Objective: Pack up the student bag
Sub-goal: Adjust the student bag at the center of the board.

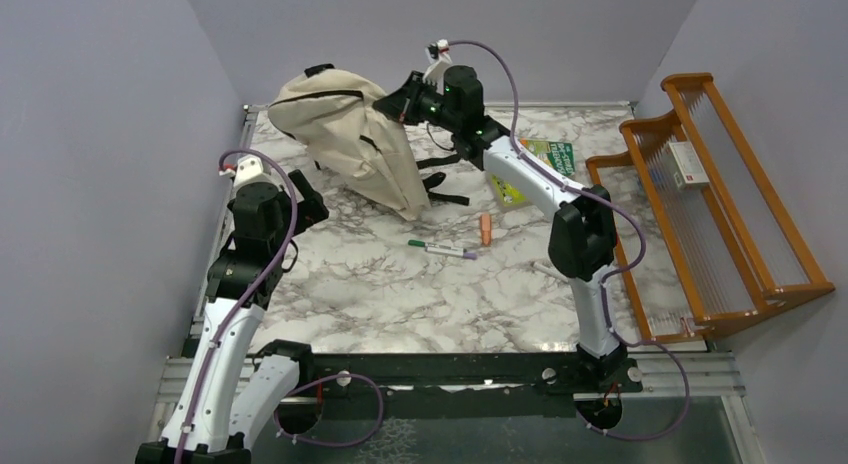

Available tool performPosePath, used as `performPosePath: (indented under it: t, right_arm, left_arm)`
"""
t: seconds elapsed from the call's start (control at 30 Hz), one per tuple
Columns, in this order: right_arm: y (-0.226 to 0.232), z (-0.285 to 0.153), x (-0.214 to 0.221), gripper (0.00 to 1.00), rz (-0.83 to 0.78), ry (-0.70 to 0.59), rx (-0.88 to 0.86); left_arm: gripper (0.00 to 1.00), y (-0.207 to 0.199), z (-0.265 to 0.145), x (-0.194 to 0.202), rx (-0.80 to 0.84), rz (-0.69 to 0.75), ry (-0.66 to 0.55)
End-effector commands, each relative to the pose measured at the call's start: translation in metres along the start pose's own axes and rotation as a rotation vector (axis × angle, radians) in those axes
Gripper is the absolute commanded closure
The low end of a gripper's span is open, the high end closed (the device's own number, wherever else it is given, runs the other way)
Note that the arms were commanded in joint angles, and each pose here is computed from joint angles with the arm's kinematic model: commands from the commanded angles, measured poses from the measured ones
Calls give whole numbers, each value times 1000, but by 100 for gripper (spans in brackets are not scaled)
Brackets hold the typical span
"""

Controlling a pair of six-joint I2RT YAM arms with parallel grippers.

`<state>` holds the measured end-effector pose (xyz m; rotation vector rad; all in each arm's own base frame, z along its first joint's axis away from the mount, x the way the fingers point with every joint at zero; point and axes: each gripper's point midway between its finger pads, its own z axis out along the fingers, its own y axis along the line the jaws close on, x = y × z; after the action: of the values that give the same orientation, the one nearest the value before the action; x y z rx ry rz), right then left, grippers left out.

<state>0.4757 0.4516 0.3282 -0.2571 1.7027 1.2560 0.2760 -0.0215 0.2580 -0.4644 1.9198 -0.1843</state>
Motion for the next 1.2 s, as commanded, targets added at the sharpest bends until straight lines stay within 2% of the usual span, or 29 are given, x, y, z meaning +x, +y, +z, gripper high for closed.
performPosePath:
  t: [0.0, 0.17, 0.4, 0.6, 0.9, 1.17]
  right_arm:
    - [-74, -34, -42, 99, 173, -152, 146]
    - [-125, -57, -35, 99, 238, -157, 216]
    - [-154, -78, -35, 99, 234, -180, 297]
    - [-181, -106, -30, 99, 194, -203, 440]
    - [-219, -161, -31, 99, 147, -255, 692]
    - [-243, -190, -11, 99, 190, -232, 790]
  left_arm:
    - [1, -5, 6, 7, 29, -21, 13]
    - [1, -11, 18, 18, 57, -25, 46]
    - [1, -42, 47, 27, 181, -134, 73]
    - [1, -71, 79, 31, 282, -232, 92]
    - [1, -76, 125, 70, 279, -300, 198]
    - [1, -98, 161, 95, 326, -338, 270]
